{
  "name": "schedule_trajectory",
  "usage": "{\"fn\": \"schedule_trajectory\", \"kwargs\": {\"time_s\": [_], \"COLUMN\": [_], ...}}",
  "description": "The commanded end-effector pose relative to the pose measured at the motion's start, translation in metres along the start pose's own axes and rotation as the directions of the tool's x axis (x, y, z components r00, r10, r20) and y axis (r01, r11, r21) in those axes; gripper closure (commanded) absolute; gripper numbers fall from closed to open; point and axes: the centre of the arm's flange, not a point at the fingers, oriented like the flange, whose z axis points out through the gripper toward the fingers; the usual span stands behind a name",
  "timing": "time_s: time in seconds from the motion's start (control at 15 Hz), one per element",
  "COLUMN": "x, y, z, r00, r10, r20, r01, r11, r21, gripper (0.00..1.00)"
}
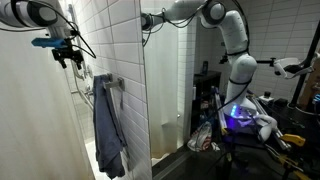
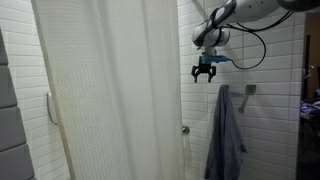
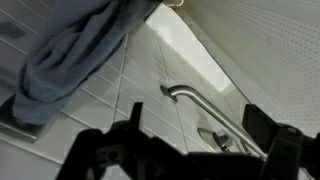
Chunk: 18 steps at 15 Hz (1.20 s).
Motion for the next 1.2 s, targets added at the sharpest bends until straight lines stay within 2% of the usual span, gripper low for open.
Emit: {"fn": "schedule_trajectory", "kwargs": {"time_s": [0.0,0.27,0.67,0.8,0.87,1.13], "x": [-0.049,-0.086,-0.123,-0.129,-0.109,-0.117], "y": [0.003,-0.003,-0.012,-0.012,-0.012,-0.012], "z": [-0.010,-0.022,-0.036,-0.039,-0.033,-0.035], "r00": [0.999,0.996,0.992,0.991,0.992,0.992], "r10": [-0.036,-0.076,-0.100,-0.104,-0.087,-0.089], "r20": [0.035,0.051,0.071,0.082,0.086,0.091], "r01": [0.037,0.077,0.101,0.103,0.087,0.088], "r11": [0.999,0.997,0.995,0.995,0.996,0.996], "r21": [-0.029,-0.022,-0.002,0.009,0.007,0.010], "gripper": [0.00,0.00,0.00,0.00,0.00,0.00]}}
